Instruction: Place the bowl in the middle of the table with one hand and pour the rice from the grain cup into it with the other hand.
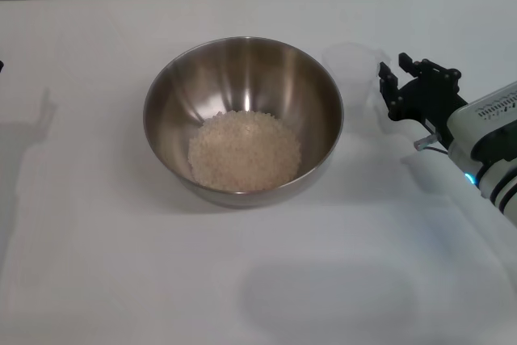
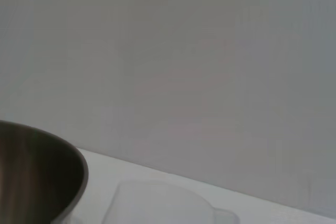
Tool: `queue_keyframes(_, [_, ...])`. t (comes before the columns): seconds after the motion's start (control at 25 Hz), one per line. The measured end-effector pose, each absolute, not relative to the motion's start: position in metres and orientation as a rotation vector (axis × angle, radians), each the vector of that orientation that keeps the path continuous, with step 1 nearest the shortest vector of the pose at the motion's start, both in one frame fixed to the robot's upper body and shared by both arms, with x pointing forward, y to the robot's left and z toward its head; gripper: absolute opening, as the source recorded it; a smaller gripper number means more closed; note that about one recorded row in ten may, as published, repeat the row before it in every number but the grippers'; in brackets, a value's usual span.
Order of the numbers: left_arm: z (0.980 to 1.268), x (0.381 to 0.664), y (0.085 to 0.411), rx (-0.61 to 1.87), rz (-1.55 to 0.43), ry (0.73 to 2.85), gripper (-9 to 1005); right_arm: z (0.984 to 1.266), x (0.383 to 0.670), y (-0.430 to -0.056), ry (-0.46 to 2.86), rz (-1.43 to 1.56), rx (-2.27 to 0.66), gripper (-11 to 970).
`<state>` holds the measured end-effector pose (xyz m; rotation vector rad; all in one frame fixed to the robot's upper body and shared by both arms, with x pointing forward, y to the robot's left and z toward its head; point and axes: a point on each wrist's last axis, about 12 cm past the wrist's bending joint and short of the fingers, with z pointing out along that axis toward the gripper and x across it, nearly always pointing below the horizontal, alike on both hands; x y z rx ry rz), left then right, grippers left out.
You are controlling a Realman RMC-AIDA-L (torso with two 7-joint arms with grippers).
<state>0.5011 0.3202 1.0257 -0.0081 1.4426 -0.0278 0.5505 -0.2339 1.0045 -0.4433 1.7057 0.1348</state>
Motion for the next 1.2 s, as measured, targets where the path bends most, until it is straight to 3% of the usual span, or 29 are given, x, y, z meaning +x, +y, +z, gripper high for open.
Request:
queue_keyframes(0.16, [1.026, 0.501, 0.32, -0.007, -0.029, 1.443, 810, 1.001, 0.544, -0.235, 1.713, 0.144, -0.417, 256])
queue_keyframes(0.48, [1.026, 0.502, 0.32, -0.006, -0.03, 1.442, 810, 1.0, 0.527, -0.242, 1.662, 0.154, -0.381, 526])
queue_keyframes(0.72, [1.026, 0.502, 0.32, -0.008, -0.029, 1.442, 810, 1.001, 0.507, -0.252, 1.603, 0.157, -0.308, 610])
queue_keyframes(0.92, [1.026, 0.501, 0.322, -0.016, -0.022, 1.443, 810, 1.004, 0.474, -0.279, 1.501, 0.094, -0.165, 680])
queue_keyframes(1.0, [1.025, 0.499, 0.324, -0.022, -0.016, 1.446, 810, 1.013, 0.445, -0.305, 1.377, -0.009, -0.013, 681])
queue_keyframes(1.2, [1.023, 0.496, 0.327, -0.027, -0.005, 1.457, 810, 1.025, 0.421, -0.328, 1.247, -0.104, 0.109, 682])
